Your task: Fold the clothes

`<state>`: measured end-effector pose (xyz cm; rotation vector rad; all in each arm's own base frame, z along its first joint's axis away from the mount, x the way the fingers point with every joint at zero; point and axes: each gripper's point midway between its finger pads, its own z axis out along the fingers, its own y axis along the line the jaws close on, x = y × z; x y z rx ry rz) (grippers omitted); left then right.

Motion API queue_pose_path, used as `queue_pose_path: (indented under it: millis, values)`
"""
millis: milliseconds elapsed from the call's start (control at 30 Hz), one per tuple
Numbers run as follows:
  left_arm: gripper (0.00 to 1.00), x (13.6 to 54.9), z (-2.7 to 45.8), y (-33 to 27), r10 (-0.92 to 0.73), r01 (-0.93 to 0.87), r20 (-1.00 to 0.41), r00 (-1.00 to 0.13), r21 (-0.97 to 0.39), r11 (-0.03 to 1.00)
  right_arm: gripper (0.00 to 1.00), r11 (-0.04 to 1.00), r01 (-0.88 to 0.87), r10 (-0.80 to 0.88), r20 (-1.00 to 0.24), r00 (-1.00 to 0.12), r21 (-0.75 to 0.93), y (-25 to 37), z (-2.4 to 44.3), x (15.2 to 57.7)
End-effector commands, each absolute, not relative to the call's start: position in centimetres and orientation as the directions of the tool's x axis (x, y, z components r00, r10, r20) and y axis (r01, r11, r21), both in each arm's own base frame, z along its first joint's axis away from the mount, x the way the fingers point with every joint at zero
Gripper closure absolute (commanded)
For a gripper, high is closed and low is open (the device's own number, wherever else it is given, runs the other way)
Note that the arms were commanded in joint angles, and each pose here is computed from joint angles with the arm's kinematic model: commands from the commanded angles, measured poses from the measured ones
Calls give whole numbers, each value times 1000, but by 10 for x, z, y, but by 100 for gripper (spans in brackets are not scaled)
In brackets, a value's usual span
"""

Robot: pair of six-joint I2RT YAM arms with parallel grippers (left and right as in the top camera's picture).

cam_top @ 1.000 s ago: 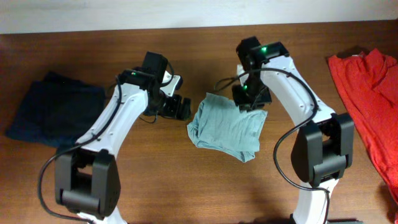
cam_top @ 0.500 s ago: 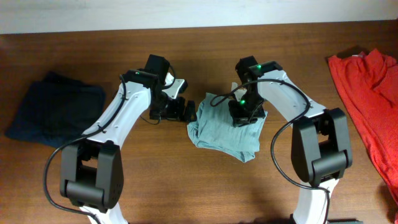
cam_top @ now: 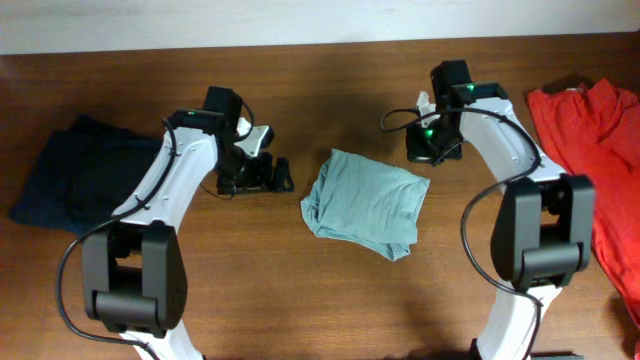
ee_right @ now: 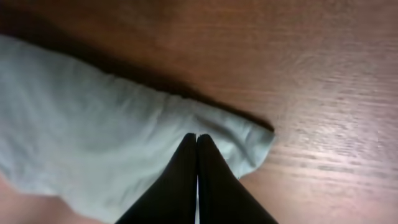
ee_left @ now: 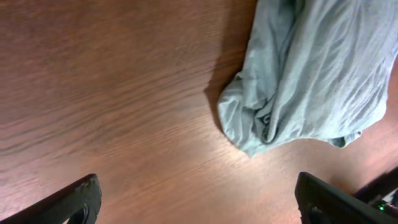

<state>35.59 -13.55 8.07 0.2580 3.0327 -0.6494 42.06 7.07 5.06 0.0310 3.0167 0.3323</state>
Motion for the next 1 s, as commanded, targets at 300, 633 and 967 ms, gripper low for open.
queue_pose_path:
  millis: [300, 633, 967]
  values:
    - [1, 350, 79, -119, 149, 145, -21, -989, -410, 900, 96, 981, 39, 6, 170, -985, 190, 78, 0, 362]
    - [2, 349, 81, -90, 98, 88, 3, -995, -411, 907, 96, 950, -48, -158, 344, -926, 308, 150, 12, 284]
    - [8, 347, 93, -72, 69, 67, -9, -998, -411, 909, 96, 953, -240, -212, -162, -964, 184, 169, 92, 349]
